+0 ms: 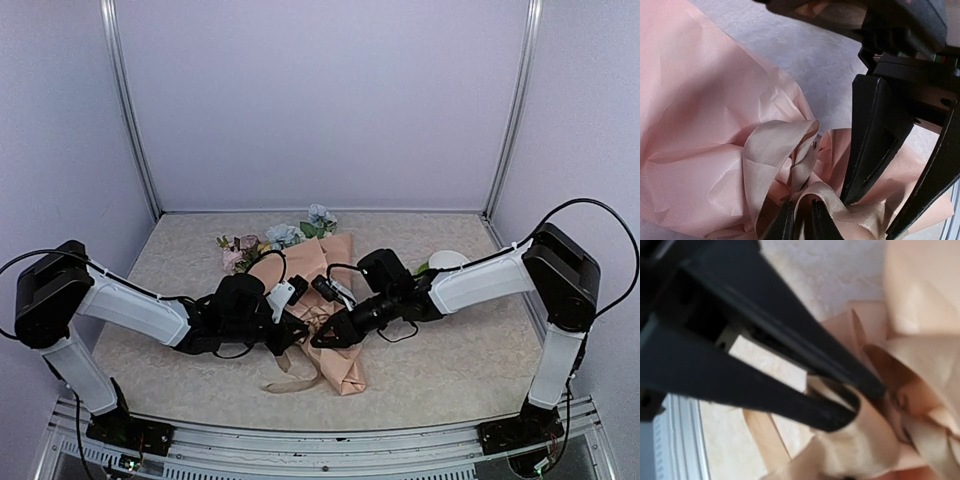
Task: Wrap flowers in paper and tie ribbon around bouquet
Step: Cross the half-tied ribbon over the folded bouquet.
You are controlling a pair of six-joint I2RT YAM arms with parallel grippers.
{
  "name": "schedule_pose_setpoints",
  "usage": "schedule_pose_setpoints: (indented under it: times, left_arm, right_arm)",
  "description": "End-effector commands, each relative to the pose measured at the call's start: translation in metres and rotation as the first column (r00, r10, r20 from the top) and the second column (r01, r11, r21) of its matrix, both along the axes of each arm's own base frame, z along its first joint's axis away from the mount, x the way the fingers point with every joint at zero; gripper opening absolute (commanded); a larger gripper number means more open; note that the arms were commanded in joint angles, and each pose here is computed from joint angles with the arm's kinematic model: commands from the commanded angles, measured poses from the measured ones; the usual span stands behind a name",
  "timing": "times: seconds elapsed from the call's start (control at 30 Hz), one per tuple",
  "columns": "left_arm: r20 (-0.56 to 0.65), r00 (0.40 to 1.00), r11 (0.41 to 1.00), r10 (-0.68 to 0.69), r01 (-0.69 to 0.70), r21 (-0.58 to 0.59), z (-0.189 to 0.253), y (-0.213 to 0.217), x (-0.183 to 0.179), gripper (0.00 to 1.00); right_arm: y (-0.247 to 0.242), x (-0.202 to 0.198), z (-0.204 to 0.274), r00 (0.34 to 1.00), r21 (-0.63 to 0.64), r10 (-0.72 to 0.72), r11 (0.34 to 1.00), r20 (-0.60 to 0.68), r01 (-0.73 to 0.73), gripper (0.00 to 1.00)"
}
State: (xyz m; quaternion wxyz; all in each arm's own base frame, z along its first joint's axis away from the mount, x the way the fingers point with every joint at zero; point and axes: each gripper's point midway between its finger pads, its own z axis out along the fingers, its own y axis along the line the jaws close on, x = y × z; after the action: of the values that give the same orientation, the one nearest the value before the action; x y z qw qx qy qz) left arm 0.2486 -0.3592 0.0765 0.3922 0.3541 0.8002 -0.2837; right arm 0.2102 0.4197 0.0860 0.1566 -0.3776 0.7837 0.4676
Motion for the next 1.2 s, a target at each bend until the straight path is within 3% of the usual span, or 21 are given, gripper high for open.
schedule_pose_setpoints:
  times: [0.0, 0.17, 0.4, 0.53, 0.73, 0.83, 0.9, 1.17]
  left_arm:
    - [0.028, 0.999, 1.000, -0.020, 0.020, -0.021, 0.006, -0.006, 0.004, 0.14]
    - [0.039, 0.999, 0.999, -0.010, 0.011, -0.031, 0.011, -0.005, 0.007, 0.14]
    - [0.030, 1.000, 0.999, -0.011, 0.012, -0.033, 0.008, -0.004, 0.008, 0.14]
    - [0.034, 0.999, 0.998, -0.029, 0.030, -0.047, 0.015, -0.002, 0.005, 0.17]
    - [0.044, 0.996, 0.996, -0.080, 0.081, -0.033, 0.022, 0.007, -0.004, 0.33]
    - [0.017, 0.984, 0.984, -0.175, 0.175, -0.042, 0.024, 0.005, -0.022, 0.44]
    - [-0.003, 0.974, 0.973, -0.228, 0.227, -0.042, 0.022, 0.003, -0.032, 0.46]
    - [0.068, 0.995, 0.996, -0.078, 0.080, -0.034, 0.027, 0.019, -0.009, 0.47]
  right_arm:
    - [0.007, 0.008, 0.007, 1.000, 0.014, -0.011, 1.000, 0.029, 0.011, 0.39]
    - [0.008, 0.024, 0.019, 0.992, 0.002, -0.049, 0.999, 0.113, 0.049, 0.35]
    - [0.012, 0.032, 0.016, 0.989, -0.012, -0.064, 0.998, 0.131, 0.066, 0.40]
    - [0.017, 0.036, 0.014, 0.989, -0.010, -0.066, 0.998, 0.132, 0.068, 0.28]
    - [0.016, 0.041, 0.015, 0.987, -0.013, -0.100, 0.995, 0.129, 0.102, 0.21]
    - [0.017, 0.040, 0.011, 0.988, -0.018, -0.106, 0.994, 0.111, 0.108, 0.16]
    - [0.017, 0.039, 0.007, 0.990, -0.020, -0.104, 0.994, 0.093, 0.107, 0.10]
    - [0.010, 0.045, 0.013, 0.982, -0.017, -0.169, 0.985, 0.084, 0.171, 0.02]
